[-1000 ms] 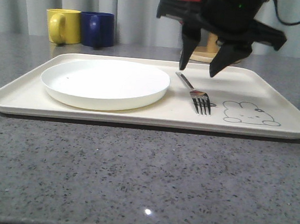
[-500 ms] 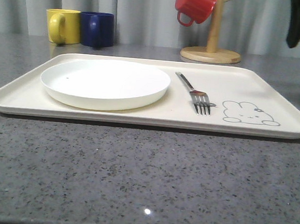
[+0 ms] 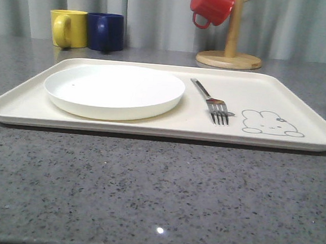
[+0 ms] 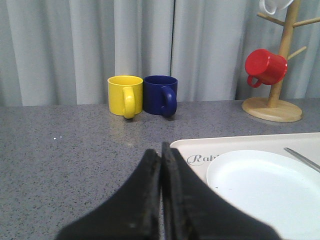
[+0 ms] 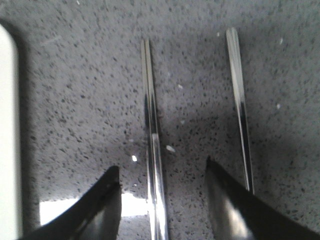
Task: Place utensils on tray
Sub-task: 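Release the fork and raise the right gripper back toward the chopsticks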
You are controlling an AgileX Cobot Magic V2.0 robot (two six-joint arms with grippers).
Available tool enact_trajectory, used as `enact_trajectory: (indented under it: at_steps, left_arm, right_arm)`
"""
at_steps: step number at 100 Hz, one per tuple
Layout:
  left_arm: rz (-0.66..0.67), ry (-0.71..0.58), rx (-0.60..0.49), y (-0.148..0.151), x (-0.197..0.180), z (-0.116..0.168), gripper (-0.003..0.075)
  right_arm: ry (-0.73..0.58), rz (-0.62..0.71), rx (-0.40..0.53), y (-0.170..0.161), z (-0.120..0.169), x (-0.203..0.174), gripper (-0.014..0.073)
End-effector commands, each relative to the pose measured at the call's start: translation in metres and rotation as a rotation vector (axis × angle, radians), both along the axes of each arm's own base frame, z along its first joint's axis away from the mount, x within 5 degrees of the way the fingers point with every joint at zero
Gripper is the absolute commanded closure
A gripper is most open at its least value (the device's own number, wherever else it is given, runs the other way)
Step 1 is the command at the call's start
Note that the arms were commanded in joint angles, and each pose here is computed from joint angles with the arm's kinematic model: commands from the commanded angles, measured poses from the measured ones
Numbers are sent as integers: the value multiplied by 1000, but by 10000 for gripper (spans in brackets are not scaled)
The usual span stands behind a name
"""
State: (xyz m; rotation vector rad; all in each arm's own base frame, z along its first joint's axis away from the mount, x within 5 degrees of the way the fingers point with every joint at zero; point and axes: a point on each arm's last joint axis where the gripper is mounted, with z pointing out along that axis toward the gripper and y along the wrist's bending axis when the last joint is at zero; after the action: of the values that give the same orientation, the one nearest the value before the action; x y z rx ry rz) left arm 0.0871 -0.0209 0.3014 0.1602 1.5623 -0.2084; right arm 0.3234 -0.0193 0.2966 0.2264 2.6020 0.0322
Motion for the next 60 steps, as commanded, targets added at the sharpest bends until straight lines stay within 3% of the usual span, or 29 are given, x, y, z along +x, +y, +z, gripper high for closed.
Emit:
enact_trajectory:
  at_steps: [1,60]
  left_arm:
    - [24,-90,-24,2,0,15,738]
    - [24,-90,-24,2,0,15,738]
  right_arm:
    - [-92,8,-7,-2,12,-1,200]
    - [20,7,11,-2,-33,17,204]
